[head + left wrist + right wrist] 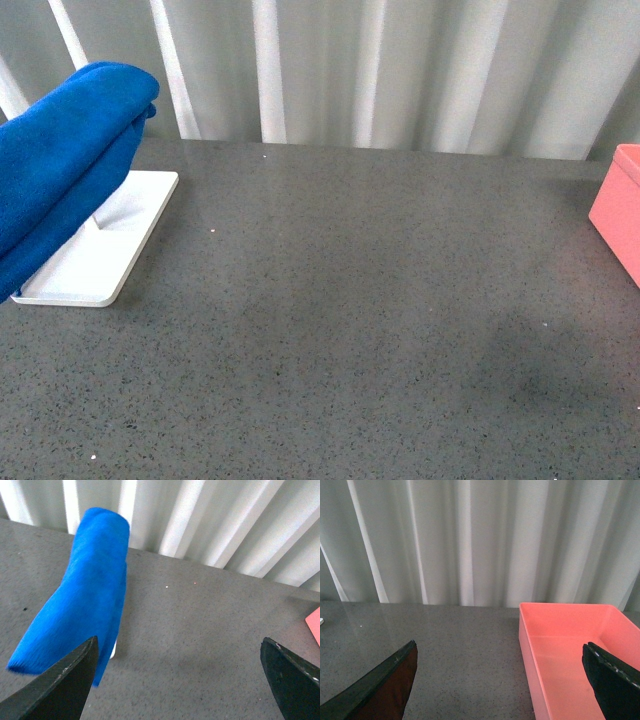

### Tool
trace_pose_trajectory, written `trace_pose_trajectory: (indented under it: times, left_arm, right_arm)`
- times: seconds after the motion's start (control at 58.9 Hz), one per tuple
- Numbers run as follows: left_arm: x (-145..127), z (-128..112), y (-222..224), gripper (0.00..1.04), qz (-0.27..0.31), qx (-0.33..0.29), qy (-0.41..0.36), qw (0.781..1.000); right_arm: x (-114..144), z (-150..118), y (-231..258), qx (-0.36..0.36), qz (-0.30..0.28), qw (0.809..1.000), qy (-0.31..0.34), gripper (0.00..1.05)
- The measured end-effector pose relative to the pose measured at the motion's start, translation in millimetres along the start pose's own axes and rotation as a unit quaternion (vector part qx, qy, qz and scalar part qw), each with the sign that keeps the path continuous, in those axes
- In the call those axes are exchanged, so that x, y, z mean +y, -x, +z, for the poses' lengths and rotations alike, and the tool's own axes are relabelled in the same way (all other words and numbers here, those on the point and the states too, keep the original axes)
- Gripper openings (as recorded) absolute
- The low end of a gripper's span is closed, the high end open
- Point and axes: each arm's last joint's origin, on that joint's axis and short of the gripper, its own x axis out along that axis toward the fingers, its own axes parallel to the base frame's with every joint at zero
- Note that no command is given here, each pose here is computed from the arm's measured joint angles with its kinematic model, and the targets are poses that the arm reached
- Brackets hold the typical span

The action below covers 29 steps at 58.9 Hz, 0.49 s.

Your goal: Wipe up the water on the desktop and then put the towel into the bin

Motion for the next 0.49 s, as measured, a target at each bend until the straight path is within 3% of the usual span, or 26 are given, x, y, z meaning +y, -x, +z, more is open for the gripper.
trace_pose_trajectory:
  times: [0.17,0.323,0.492]
  left_arm:
    - [-10.9,16.8,-79.5,0.98,0.018,0.083,-0.034,0.996]
    - [-5.6,2.4,-146.2,0.98,0.038,0.159,-0.050,0.985]
    - [8.6,-9.2,-183.6,0.98,0.082,0.179,-0.069,0.978]
  right_arm:
    - [0.0,0.0,0.0,0.000,0.000,1.000,0.000,0.98]
    - [0.0,0.0,0.0,0.000,0.000,1.000,0.000,0.98]
    - [0.0,0.0,0.0,0.000,0.000,1.000,0.000,0.98]
